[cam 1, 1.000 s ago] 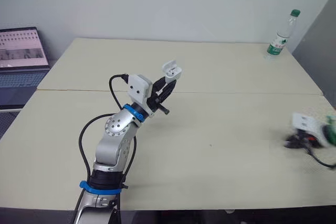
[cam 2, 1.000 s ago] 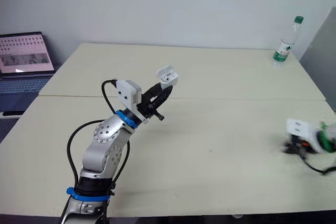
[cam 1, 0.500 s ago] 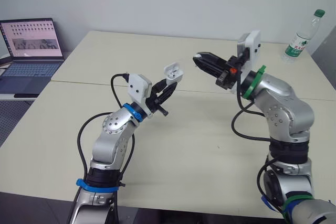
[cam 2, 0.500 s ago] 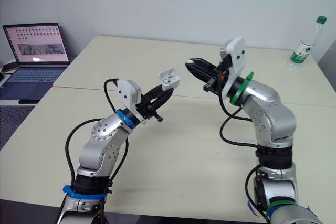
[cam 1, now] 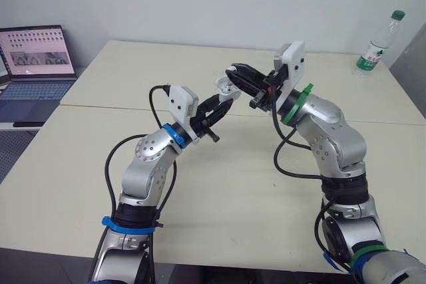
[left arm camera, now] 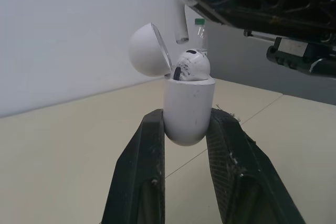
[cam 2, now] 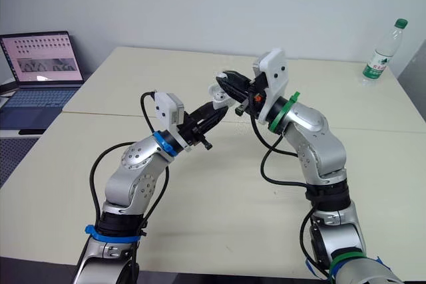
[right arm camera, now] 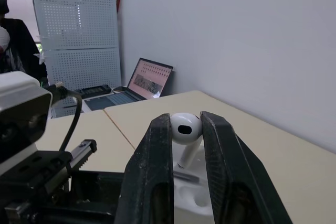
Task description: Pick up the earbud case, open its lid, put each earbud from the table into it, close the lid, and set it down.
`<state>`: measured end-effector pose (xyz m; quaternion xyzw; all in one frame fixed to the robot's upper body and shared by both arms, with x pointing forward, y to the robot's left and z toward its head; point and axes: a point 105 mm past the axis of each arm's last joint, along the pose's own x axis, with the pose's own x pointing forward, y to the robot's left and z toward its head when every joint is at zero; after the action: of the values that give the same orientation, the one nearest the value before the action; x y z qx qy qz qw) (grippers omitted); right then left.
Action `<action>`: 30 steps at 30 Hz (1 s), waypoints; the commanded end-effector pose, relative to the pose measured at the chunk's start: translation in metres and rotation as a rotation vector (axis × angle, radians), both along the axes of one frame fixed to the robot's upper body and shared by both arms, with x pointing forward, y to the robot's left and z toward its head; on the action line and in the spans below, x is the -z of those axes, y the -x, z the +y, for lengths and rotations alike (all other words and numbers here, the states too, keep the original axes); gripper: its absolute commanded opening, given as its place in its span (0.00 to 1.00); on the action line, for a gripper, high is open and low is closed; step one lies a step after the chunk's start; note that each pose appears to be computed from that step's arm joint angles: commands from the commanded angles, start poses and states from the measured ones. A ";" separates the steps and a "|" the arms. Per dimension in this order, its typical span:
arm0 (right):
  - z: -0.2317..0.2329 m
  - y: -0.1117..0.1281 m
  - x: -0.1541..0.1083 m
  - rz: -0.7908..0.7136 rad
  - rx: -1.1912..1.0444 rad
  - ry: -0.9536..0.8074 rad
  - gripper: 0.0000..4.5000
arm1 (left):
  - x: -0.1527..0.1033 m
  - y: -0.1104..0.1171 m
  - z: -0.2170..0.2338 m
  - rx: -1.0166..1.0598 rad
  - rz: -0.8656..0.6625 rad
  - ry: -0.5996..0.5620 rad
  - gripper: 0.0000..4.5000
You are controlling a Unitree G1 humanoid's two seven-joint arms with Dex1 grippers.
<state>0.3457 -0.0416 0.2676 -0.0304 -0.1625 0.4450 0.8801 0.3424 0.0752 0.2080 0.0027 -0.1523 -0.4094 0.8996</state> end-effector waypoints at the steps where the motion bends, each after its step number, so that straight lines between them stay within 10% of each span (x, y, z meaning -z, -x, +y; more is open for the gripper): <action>1: -0.002 0.004 -0.010 -0.057 0.004 -0.007 0.09 | -0.017 0.008 -0.005 0.031 -0.061 0.018 0.17; 21: -0.008 0.001 0.011 -0.036 0.017 0.091 0.09 | -0.021 0.011 -0.009 0.039 -0.086 0.031 0.17; 26: -0.008 0.001 0.010 -0.030 0.011 0.073 0.46 | -0.020 0.011 -0.009 0.036 -0.085 0.027 0.17; 30: -0.011 0.000 0.002 -0.031 0.007 0.029 0.46 | -0.019 0.011 -0.009 0.034 -0.082 0.026 0.17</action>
<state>0.3511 -0.0540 0.2492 -0.0605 -0.1412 0.4337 0.8879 0.3405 0.0702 0.2078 -0.0011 -0.1531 -0.4153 0.8967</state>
